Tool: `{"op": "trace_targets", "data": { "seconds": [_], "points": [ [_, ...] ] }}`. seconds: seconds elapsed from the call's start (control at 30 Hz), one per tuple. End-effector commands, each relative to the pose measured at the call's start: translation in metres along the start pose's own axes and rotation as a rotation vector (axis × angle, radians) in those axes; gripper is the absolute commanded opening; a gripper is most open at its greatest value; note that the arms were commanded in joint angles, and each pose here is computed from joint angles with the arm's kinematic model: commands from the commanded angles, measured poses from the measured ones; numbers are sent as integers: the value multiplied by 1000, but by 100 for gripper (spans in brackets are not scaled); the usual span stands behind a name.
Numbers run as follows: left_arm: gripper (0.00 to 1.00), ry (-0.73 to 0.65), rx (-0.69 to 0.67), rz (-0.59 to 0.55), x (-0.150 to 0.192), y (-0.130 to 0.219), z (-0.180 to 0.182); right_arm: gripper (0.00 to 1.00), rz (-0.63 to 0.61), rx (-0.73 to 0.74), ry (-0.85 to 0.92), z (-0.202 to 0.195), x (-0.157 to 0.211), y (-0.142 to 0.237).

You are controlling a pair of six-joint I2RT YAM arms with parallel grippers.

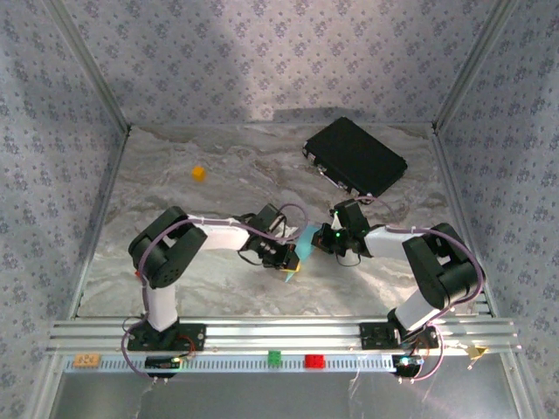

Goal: Fold a paper plane with a square sheet of paper (pick it up from the middle)
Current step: Fold the wing for the fifth time at the center of the table.

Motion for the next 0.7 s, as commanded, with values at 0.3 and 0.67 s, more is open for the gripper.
{"op": "trace_targets", "data": {
  "seconds": [0.3, 0.67],
  "points": [
    [6, 41, -44, 64, 57, 20, 1, 3, 1, 80, -20, -28, 3, -3],
    [6, 49, -81, -216, -2, 71, 5, 6, -38, -23, 70, 13, -3, 16]
  ]
}}
Point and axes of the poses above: each hand's point on the last joint's axis, 136 mm out from that joint toward the fingers, its own y axis back along the fingers, its own z axis along the line the jaws close on, x = y × z, the point moved 1 cm from there along y, back along the fingers, and after that the axes turned 12 degrees about -y, right-handed, at the moved point
